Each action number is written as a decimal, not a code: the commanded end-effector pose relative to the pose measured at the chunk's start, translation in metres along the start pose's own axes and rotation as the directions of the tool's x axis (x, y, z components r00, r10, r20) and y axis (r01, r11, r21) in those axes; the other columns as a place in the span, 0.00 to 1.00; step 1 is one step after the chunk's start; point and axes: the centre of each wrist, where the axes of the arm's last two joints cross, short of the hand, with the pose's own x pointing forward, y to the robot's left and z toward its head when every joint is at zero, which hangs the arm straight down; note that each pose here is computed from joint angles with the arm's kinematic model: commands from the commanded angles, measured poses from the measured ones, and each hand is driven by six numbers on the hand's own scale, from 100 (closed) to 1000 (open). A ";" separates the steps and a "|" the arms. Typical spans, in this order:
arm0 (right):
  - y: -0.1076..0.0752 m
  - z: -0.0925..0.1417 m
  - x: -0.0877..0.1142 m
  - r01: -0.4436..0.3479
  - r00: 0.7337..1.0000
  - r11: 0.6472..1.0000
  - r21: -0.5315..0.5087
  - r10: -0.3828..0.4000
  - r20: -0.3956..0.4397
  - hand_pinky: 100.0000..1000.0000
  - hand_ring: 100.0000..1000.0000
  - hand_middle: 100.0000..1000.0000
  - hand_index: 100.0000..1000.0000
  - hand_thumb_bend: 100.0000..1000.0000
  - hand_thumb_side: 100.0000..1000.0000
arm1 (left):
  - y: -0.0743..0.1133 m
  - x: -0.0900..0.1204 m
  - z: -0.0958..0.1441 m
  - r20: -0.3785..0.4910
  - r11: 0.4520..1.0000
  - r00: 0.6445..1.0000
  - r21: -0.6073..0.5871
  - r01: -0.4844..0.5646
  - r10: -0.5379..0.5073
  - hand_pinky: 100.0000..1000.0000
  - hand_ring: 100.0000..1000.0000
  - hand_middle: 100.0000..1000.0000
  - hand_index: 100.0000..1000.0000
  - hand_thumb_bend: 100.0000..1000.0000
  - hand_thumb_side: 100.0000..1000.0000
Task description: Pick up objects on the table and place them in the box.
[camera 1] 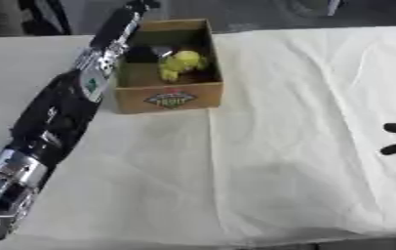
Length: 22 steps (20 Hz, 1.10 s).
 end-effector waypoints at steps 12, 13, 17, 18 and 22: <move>-0.011 0.000 0.009 -0.031 0.999 0.999 -0.040 0.032 0.031 0.54 0.76 0.56 0.66 0.00 0.66 | 0.067 0.061 0.066 0.156 0.834 0.828 0.034 -0.550 0.539 0.75 0.74 0.66 0.76 0.21 0.48; -0.012 0.001 0.010 -0.032 0.999 0.999 -0.043 0.033 0.032 0.54 0.76 0.56 0.66 0.00 0.66 | 0.066 0.063 0.075 0.148 0.810 0.804 0.024 -0.585 0.576 0.75 0.74 0.65 0.76 0.19 0.49; -0.014 0.002 0.011 -0.035 0.999 0.998 -0.058 0.037 0.035 0.54 0.77 0.56 0.66 0.00 0.66 | 0.053 0.064 0.106 0.097 0.726 0.725 0.027 -0.687 0.682 0.74 0.73 0.64 0.76 0.18 0.54; -0.014 0.002 0.011 -0.037 0.999 0.997 -0.060 0.039 0.035 0.54 0.77 0.56 0.66 0.00 0.66 | 0.049 0.063 0.112 0.088 0.710 0.710 0.037 -0.703 0.698 0.74 0.73 0.64 0.76 0.18 0.54; -0.016 0.003 0.011 -0.042 0.998 0.997 -0.068 0.044 0.038 0.54 0.77 0.56 0.66 0.00 0.66 | 0.040 0.058 0.134 0.046 0.683 0.686 0.065 -0.728 0.726 0.74 0.72 0.61 0.75 0.16 0.58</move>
